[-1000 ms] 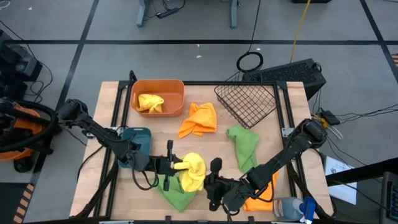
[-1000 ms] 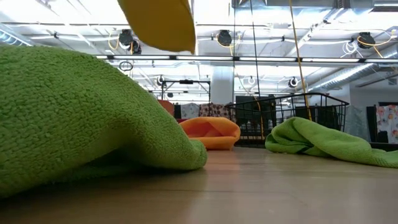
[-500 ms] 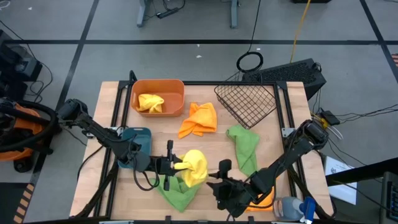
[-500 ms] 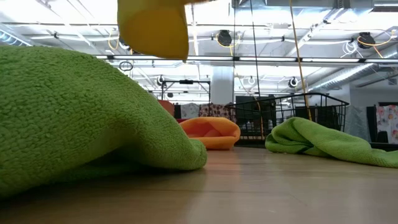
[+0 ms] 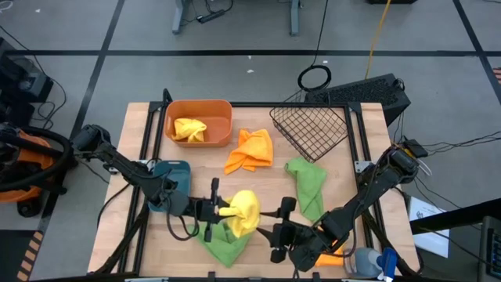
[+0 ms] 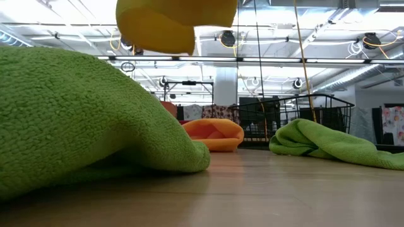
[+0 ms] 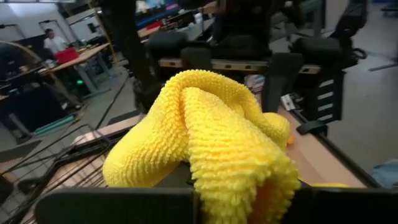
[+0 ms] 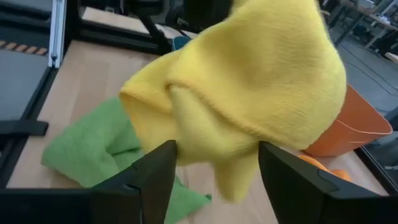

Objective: Sort microfiber towel by color & place in baskets
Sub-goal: Put the yellow microfiber towel into the orange bin

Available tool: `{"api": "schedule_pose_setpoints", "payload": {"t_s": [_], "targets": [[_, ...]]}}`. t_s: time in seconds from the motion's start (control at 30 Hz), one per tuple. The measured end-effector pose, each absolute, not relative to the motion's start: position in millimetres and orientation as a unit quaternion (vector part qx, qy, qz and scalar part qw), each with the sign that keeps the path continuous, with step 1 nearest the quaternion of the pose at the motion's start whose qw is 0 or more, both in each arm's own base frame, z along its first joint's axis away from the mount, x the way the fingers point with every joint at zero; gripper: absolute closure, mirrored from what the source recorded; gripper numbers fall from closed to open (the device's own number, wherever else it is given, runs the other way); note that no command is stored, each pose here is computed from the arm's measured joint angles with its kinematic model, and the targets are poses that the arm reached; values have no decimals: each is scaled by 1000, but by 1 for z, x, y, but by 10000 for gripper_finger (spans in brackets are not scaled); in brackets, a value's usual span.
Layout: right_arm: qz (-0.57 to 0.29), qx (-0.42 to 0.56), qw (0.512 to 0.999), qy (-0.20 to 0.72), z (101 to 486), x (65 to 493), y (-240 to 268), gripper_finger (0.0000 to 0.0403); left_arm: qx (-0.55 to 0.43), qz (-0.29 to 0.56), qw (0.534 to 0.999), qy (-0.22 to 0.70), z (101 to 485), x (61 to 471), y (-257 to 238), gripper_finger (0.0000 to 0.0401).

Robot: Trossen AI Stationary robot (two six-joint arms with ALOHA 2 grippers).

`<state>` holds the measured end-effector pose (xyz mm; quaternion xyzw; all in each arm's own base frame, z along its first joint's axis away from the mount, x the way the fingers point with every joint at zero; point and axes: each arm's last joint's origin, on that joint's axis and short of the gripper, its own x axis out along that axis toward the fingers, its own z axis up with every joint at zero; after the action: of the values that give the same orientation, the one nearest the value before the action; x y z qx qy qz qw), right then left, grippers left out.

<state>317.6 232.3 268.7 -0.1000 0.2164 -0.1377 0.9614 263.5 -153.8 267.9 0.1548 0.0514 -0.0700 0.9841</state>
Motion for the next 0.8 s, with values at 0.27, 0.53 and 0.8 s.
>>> {"api": "schedule_pose_setpoints", "payload": {"t_s": [0.27,0.53,0.8], "targets": [[-105,-75,975,182,272,336,231,145,172,-146,974,3,275,261,-162,359],[-75,-94,974,190,258,359,219,130,224,-181,957,-31,278,251,-177,359],[-70,-118,977,164,260,366,219,203,250,-202,946,-42,278,246,-184,359]]}}
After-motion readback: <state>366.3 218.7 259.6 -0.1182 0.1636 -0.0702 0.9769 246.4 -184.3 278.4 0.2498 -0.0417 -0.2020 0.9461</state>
